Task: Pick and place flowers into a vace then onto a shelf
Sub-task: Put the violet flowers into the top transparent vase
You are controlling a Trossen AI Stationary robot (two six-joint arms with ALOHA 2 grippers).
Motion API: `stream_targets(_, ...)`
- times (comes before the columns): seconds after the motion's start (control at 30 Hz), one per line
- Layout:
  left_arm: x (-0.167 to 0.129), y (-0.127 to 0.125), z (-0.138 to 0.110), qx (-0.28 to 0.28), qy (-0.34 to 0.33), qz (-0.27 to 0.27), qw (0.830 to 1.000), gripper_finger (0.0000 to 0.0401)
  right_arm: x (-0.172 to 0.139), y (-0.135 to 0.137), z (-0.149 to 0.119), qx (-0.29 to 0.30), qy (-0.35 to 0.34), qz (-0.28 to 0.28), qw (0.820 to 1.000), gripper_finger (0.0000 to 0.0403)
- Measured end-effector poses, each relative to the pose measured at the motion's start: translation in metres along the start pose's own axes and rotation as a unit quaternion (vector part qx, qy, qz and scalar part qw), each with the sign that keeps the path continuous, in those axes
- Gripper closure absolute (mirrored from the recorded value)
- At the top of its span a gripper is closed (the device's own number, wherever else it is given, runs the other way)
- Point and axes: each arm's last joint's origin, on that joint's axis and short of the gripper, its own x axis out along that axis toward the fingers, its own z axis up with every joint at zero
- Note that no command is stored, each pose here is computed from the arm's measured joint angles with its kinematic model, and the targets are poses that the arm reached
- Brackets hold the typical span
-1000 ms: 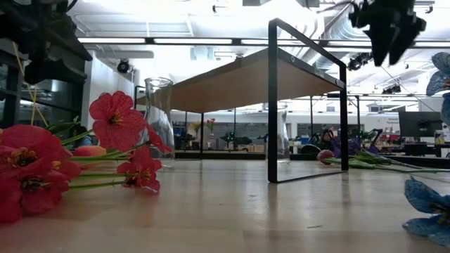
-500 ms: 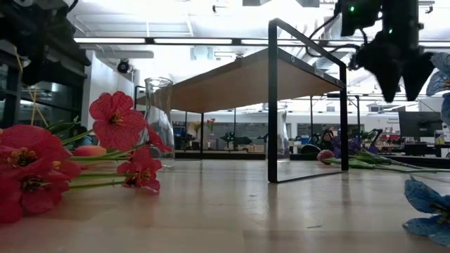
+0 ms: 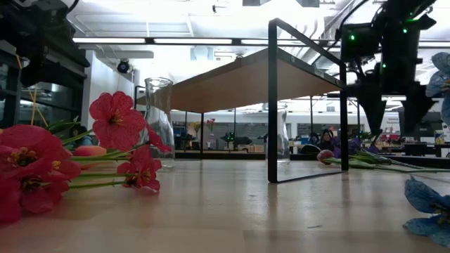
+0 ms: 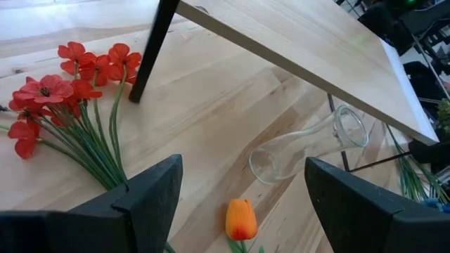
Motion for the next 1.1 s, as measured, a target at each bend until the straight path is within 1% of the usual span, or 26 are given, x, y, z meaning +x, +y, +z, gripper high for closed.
stream_targets(0.13,0.0,0.0,0.0,0.0,0.0,0.0,1.0,0.0068,0.009,0.0,-0.002,0.029,-0.009,0.011,0.999,0.0073)
stream_targets(0.23,0.0,0.0,0.0,0.0,0.0,0.0,1.0,0.0068,0.013,0.002,-0.001,0.044,-0.028,0.023,0.998,0.0073)
stream_targets(0.4,0.0,0.0,0.0,0.0,0.0,0.0,1.0,0.0068,0.013,0.004,0.002,0.075,-0.058,0.024,0.995,0.0073)
stream_targets(0.53,0.0,0.0,0.0,0.0,0.0,0.0,1.0,0.0068,0.013,0.004,0.002,0.093,-0.065,0.022,0.993,0.0073)
stream_targets(1.1,0.0,0.0,0.0,0.0,0.001,-0.002,1.0,0.0068,0.013,0.004,0.002,0.102,-0.057,0.024,0.993,0.0073)
